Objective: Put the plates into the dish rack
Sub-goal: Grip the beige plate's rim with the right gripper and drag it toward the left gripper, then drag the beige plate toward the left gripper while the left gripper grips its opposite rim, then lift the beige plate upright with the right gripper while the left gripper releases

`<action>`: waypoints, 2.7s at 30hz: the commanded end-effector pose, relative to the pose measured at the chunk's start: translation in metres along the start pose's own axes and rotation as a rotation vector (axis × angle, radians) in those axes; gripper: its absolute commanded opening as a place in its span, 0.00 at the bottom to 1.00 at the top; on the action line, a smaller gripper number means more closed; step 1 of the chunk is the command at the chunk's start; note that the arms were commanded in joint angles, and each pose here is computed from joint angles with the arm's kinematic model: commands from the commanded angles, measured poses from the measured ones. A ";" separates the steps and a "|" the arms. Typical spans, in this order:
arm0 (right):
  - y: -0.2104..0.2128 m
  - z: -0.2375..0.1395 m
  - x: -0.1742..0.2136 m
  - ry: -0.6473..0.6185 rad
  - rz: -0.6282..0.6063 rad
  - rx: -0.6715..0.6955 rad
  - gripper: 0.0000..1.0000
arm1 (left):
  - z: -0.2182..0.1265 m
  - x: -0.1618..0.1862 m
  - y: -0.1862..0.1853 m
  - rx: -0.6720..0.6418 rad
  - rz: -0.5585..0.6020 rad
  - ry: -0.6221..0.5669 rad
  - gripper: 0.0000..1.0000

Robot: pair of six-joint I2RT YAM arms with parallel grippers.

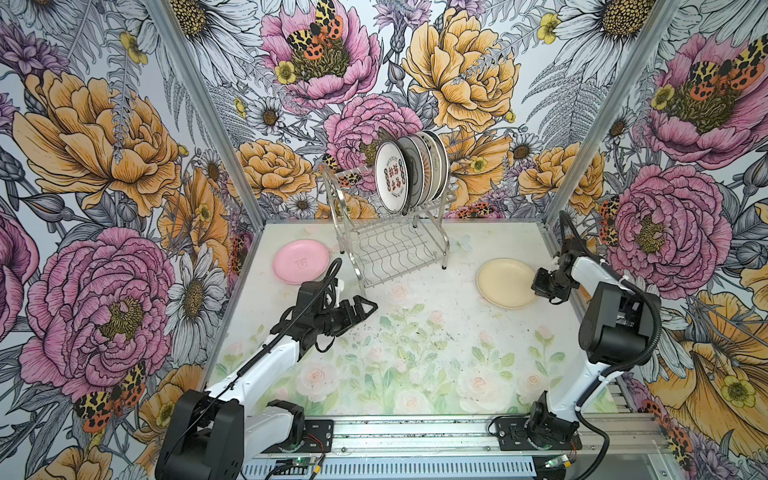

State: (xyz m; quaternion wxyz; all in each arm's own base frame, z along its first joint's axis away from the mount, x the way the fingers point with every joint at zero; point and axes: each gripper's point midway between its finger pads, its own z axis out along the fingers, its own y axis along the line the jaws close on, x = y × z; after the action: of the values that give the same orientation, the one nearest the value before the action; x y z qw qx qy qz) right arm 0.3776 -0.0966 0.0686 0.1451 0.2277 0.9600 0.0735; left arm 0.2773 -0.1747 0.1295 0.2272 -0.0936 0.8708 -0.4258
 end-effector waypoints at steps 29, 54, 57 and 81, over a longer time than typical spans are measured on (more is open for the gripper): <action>0.233 -0.120 0.161 -0.048 -0.513 -0.380 0.00 | 0.003 0.004 -0.084 0.330 0.128 0.048 0.95; 0.289 -0.137 0.182 -0.017 -0.665 -0.497 0.05 | 0.001 0.001 -0.095 0.381 0.129 0.029 0.10; 0.288 -0.140 0.183 0.020 -0.658 -0.561 0.25 | -0.003 -0.001 -0.097 0.399 0.119 0.018 0.03; 0.320 -0.170 0.209 0.255 -0.617 -1.001 0.21 | -0.003 -0.009 -0.102 0.426 0.120 0.012 0.00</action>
State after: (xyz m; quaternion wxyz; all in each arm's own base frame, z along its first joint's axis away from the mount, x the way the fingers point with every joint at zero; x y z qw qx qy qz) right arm 0.2786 0.2619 0.2363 0.1324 -0.1532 0.8549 0.4776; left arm 0.2800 -0.2282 0.2008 0.2516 -0.0091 0.7789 -0.5744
